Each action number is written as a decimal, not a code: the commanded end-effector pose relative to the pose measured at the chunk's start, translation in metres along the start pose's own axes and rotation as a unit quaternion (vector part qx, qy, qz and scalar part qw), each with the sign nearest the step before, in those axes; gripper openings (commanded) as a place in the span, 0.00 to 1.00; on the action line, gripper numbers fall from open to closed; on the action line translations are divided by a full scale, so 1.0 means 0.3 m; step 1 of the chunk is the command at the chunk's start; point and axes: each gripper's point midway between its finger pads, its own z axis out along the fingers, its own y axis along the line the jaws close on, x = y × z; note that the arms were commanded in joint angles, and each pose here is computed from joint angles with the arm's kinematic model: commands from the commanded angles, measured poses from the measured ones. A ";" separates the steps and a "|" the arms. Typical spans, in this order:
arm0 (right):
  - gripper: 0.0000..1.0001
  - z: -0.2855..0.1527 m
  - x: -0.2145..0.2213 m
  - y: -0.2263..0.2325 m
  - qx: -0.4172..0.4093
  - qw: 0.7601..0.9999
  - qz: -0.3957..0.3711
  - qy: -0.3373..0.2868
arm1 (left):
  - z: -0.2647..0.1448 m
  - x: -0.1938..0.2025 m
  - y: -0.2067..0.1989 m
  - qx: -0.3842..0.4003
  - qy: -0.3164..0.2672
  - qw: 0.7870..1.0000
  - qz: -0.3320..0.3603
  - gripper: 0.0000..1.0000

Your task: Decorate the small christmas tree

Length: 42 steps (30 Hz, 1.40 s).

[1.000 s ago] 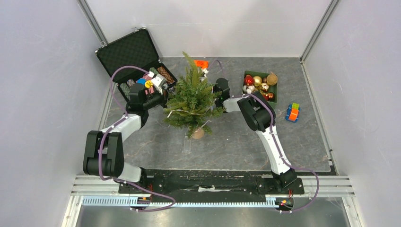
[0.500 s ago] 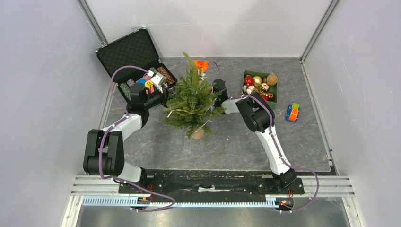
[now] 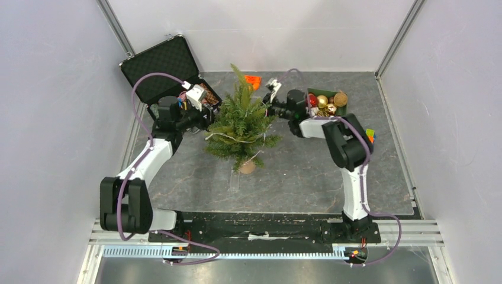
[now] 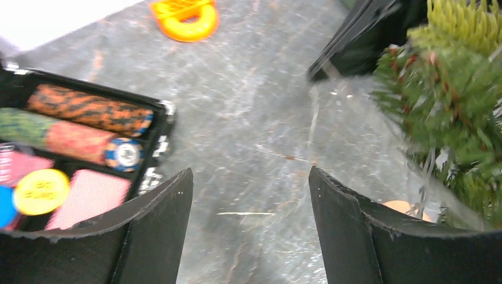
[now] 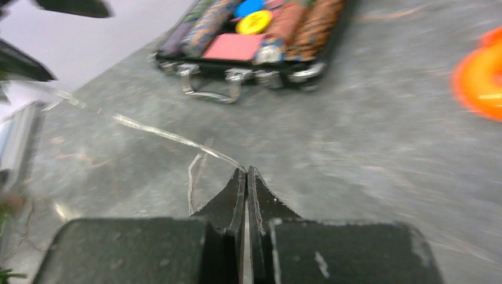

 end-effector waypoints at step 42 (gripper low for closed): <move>0.00 -0.548 -0.394 0.487 0.126 0.976 0.052 0.169 | -0.769 -0.395 -0.620 0.179 0.005 0.975 0.129 0.58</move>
